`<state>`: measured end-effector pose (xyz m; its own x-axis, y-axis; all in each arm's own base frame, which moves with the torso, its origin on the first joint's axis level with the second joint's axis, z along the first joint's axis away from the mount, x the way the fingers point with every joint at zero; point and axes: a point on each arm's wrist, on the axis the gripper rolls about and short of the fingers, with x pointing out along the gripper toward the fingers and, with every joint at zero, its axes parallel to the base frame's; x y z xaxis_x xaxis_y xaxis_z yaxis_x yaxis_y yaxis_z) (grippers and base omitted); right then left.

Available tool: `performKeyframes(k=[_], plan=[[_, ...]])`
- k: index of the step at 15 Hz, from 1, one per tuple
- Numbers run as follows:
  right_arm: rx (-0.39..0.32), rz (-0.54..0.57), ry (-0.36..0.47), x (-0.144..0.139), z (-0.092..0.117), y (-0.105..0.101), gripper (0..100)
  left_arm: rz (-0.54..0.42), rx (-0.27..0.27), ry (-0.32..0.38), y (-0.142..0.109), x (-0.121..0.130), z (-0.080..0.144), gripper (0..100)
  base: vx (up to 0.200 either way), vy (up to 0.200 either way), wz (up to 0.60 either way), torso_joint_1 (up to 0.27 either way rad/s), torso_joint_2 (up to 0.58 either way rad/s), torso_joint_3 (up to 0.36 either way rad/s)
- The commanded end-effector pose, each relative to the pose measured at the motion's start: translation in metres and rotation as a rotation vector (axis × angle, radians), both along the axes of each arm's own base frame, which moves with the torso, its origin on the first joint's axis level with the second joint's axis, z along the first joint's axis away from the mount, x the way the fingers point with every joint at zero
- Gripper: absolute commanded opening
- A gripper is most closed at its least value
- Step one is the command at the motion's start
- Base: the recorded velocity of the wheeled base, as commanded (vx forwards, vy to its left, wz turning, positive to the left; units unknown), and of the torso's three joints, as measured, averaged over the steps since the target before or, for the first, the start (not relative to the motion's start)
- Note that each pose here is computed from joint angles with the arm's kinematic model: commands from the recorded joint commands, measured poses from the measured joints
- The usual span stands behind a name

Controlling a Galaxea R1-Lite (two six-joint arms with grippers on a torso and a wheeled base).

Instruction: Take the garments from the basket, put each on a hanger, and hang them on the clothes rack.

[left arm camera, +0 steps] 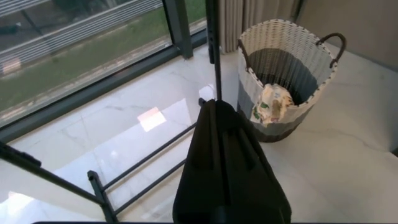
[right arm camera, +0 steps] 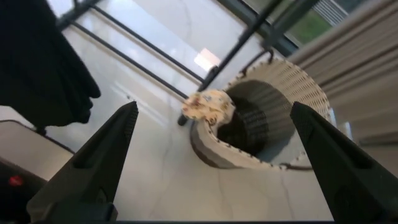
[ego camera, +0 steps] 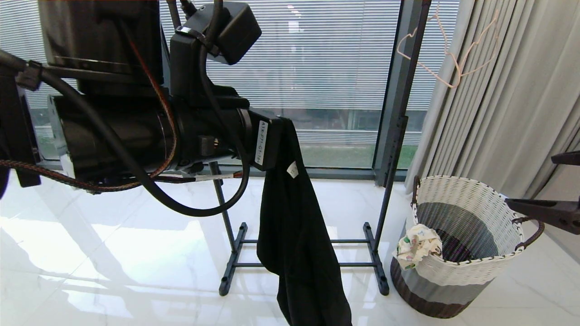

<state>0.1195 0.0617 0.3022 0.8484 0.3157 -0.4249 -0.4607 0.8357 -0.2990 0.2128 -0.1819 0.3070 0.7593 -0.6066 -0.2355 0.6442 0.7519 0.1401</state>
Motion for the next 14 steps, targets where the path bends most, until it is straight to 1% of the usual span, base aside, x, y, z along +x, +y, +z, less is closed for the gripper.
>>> performKeyframes(k=[1, 2, 3, 4, 5, 7, 8, 10, 12, 14], plan=[[-0.004, -0.097, -0.001, -0.005, -0.011, -0.016, 100, 0.018, 0.001, 0.001, 0.004, 0.003, 0.000, 0, 0.000, 0.000, 0.00, 0.000, 0.00, 0.000], [-0.015, -0.150, 0.004, -0.006, -0.015, -0.022, 100, 0.018, 0.003, -0.001, 0.004, 0.004, 0.000, 0, 0.000, 0.000, 0.00, 0.000, 0.00, 0.000], [-0.018, -0.159, 0.005, -0.007, -0.016, -0.023, 100, 0.019, 0.005, 0.000, 0.004, 0.004, -0.001, 0, 0.000, 0.000, 0.00, 0.000, 0.00, 0.000], [-0.037, -0.236, 0.012, -0.007, -0.021, -0.030, 100, 0.022, 0.007, 0.002, 0.005, 0.004, -0.002, 0, 0.000, 0.000, 0.00, 0.000, 0.00, 0.000], [-0.036, -0.255, 0.009, -0.007, -0.021, -0.032, 100, 0.024, 0.010, 0.000, 0.006, 0.004, -0.002, 0, 0.000, 0.000, 0.00, 0.000, 0.00, 0.000], [-0.033, -0.274, 0.002, -0.006, -0.021, -0.033, 100, 0.026, 0.010, 0.000, 0.007, 0.004, -0.002, 0, 0.000, 0.000, 0.00, 0.000, 0.00, 0.000], [-0.038, -0.279, 0.011, -0.006, -0.024, -0.034, 100, 0.045, 0.017, 0.001, 0.013, 0.005, -0.003, 0, 0.000, 0.000, 0.00, 0.000, 0.00, 0.000], [-0.037, -0.280, 0.011, -0.006, -0.024, -0.034, 100, 0.058, 0.048, -0.014, 0.021, 0.005, -0.005, 0, 0.000, 0.000, 0.00, 0.000, 0.00, 0.000], [-0.034, -0.278, 0.005, -0.005, -0.023, -0.034, 100, 0.070, 0.051, -0.017, 0.025, 0.006, -0.005, 0, 0.000, 0.000, 0.00, 0.006, -0.04, -0.016], [-0.029, -0.278, -0.004, -0.005, -0.022, -0.034, 100, 0.074, 0.054, -0.015, 0.026, 0.007, -0.006, 0, 0.000, 0.000, 0.00, 0.073, -0.30, -0.227]])
